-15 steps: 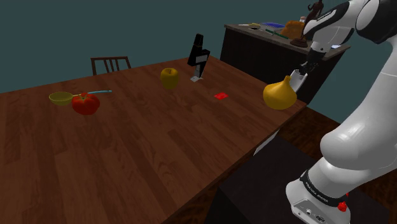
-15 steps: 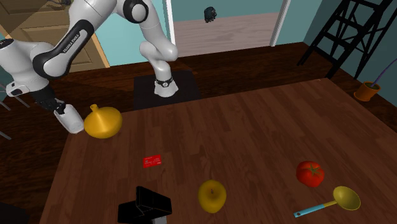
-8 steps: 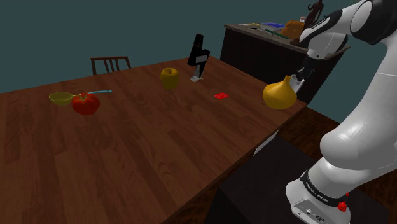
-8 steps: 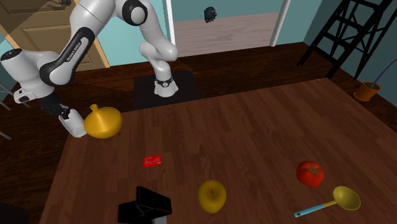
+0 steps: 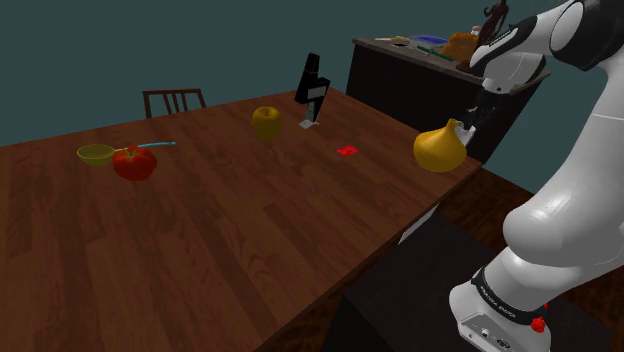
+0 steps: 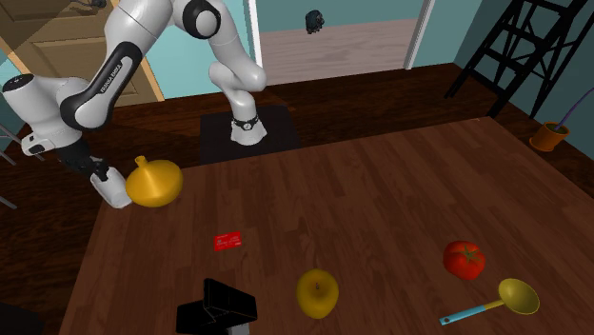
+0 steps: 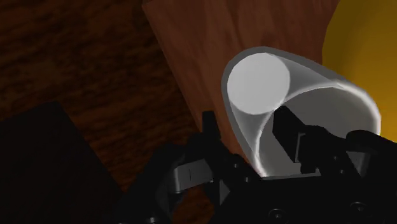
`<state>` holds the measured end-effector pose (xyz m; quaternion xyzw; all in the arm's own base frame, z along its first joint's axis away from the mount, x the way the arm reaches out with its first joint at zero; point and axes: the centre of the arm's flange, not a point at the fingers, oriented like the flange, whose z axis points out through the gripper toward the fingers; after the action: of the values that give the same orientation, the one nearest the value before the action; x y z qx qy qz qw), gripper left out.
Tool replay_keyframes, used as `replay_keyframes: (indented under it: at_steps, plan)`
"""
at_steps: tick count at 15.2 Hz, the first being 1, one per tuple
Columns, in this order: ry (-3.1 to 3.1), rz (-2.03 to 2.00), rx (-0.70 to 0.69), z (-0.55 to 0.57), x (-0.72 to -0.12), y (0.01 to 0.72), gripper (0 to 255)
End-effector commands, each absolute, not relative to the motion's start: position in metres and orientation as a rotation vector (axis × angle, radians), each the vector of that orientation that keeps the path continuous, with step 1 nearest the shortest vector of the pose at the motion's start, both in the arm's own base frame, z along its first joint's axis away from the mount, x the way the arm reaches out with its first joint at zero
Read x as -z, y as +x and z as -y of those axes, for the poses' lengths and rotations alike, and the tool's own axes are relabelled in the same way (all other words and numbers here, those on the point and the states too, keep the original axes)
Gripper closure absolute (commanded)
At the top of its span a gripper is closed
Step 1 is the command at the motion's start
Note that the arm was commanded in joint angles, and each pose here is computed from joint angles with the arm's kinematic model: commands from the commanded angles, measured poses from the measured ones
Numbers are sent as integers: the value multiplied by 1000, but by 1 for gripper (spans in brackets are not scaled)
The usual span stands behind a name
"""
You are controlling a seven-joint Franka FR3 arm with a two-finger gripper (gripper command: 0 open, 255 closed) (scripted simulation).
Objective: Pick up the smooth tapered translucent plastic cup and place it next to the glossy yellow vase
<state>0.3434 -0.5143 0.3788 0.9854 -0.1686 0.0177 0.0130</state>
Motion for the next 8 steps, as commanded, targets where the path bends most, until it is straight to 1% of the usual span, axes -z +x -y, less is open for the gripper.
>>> replay_keyframes:
  at_steps: [1,5,8]
  plan:
    - [3070,525,-55,514,-379,343,0]
    - [3070,525,-55,514,-379,343,0]
    - [3070,525,-55,513,-418,342,0]
